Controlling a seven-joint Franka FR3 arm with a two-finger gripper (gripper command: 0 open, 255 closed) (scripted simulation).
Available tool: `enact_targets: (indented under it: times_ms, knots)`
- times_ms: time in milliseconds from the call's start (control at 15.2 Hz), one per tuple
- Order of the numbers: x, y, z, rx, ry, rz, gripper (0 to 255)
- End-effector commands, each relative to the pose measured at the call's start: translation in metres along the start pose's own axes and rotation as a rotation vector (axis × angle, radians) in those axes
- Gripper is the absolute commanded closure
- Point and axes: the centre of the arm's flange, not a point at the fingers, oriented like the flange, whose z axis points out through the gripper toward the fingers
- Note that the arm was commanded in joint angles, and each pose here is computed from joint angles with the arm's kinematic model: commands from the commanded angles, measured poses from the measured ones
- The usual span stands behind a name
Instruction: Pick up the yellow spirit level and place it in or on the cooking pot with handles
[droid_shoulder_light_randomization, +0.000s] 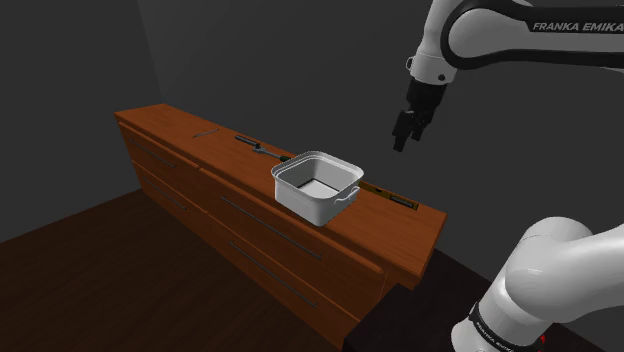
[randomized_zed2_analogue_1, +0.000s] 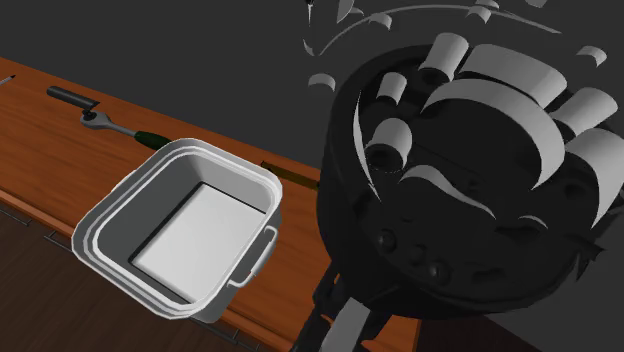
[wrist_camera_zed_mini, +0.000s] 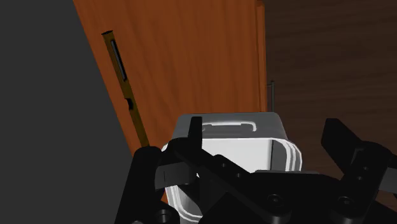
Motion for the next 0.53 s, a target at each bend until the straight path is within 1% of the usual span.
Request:
enact_targets:
  times_ms: [0, 462]
  knots:
    - [0.000, 0.000, 0.000, 0.000, 0.000, 0.000, 0]
    - [0.036, 0.054, 0.069, 0.011, -0.033, -0.032, 0]
